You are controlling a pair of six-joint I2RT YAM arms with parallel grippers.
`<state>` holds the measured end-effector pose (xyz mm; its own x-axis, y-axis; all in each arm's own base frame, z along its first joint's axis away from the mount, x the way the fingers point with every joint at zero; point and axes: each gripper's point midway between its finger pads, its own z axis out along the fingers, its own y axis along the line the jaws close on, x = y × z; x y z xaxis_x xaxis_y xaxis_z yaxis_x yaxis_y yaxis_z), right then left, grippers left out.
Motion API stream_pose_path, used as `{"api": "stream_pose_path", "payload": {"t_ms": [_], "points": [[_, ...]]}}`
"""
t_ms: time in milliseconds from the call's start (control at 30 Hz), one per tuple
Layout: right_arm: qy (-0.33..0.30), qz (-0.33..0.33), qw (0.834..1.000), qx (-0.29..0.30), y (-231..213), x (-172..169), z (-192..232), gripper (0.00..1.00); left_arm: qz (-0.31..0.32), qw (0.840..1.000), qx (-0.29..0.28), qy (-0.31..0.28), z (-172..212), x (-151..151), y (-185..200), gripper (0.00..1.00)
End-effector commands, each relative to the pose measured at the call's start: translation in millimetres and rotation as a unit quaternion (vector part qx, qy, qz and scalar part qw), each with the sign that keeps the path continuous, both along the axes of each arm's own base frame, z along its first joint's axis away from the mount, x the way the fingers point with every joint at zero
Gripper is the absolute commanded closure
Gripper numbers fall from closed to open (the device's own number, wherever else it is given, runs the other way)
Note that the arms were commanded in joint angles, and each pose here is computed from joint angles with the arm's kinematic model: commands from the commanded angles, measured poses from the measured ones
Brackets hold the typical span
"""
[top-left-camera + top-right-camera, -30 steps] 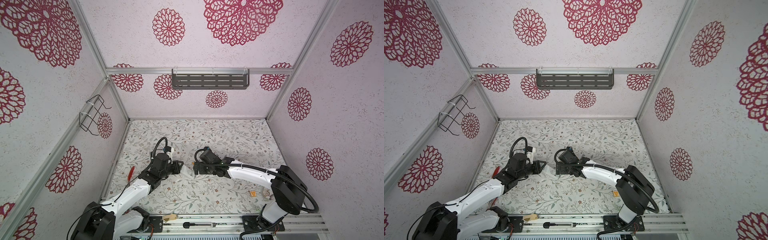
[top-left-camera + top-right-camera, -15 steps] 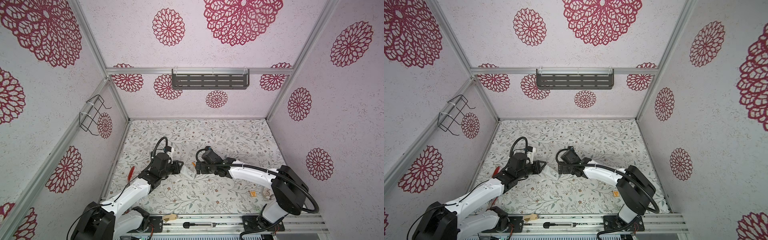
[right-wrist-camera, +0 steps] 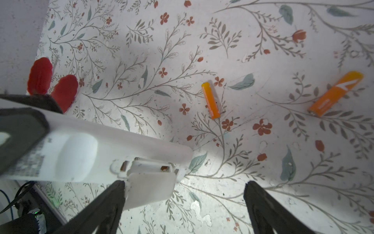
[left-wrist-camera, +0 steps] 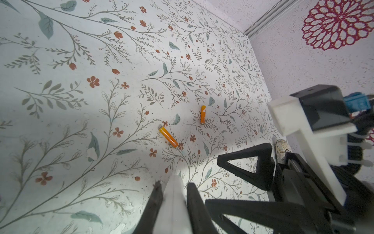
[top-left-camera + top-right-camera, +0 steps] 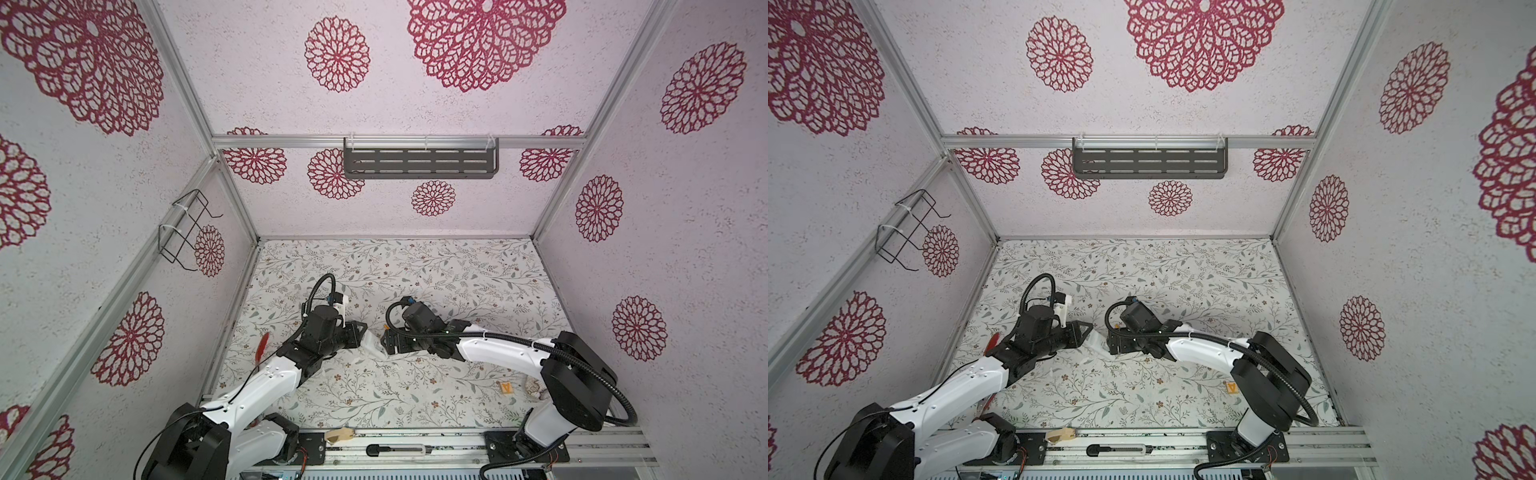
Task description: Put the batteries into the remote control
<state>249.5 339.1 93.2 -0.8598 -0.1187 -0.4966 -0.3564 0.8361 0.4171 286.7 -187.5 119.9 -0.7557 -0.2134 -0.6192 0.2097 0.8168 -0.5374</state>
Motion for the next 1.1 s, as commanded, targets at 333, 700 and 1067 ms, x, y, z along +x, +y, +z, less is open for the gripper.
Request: {"api": "stream_pose_path", "payload": {"t_ms": [333, 700, 1067], "points": [[-0.035, 0.041, 0.998, 0.012, 9.4, -0.9, 21.7, 0.05, -0.01, 0.994, 0.079, 0.079, -53.0, -28.4, 19.3, 1.0], [-0.043, 0.052, 0.997, 0.021, 14.8, 0.3, 30.5, 0.05, -0.008, 0.994, 0.08, 0.077, -51.8, -29.2, 20.8, 1.0], [-0.042, 0.039, 0.996, -0.066, -26.2, 3.6, 11.4, 0.05, 0.015, 0.996, 0.079, 0.043, -23.5, -24.6, 30.0, 1.0]]}}
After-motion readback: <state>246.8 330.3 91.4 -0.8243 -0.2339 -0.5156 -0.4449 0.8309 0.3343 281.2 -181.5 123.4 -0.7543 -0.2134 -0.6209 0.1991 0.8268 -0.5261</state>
